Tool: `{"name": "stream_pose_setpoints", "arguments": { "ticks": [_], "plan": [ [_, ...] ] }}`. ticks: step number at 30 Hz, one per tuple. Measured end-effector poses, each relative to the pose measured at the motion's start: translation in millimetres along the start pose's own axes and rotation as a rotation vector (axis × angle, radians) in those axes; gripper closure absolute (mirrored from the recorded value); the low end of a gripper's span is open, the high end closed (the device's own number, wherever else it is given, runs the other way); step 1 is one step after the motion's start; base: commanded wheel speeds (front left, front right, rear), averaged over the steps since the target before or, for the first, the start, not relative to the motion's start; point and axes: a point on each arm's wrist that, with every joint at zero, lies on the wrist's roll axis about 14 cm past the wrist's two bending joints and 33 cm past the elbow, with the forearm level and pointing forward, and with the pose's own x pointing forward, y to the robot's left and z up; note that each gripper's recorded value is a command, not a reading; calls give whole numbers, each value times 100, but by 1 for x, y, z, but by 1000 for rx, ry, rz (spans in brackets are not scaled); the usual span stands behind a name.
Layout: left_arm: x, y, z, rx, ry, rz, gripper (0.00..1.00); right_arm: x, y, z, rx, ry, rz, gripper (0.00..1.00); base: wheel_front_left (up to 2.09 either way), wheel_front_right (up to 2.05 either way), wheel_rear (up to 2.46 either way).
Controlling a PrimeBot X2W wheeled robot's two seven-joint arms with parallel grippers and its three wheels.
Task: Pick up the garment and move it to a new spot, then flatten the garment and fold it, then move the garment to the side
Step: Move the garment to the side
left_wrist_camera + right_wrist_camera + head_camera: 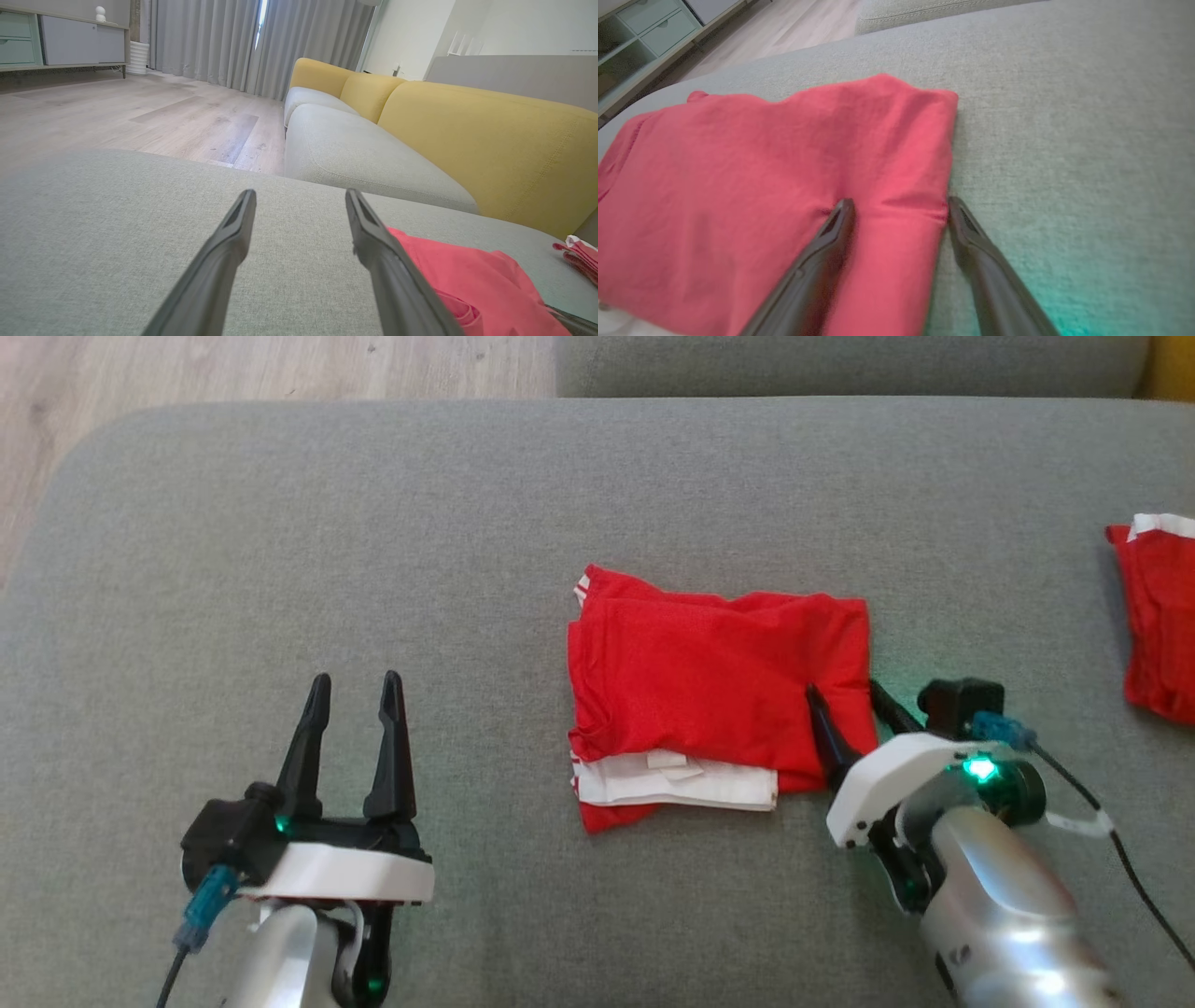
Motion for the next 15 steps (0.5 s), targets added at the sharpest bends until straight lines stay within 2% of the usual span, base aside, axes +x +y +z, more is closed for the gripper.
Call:
{"name": "stream_pose_setpoints", "arguments": {
  "ticks": [1, 2, 9, 15],
  "plan": [
    [0, 1, 0, 0, 0, 1, 0, 2, 1, 1, -6, 4, 4, 65, 0, 0, 0],
    [0, 1, 1, 1, -1, 2, 0, 3, 2, 1, -11, 9, 7, 100, 0, 0, 0],
    [5, -7, 2, 0, -5, -24, 0, 0, 1, 6, -110, -26, 14, 100, 0, 0, 0],
    [14, -29, -2, -4, 2, -88, 0, -8, -18, 32, -204, -104, -33, 100, 0, 0, 0]
  ]
}}
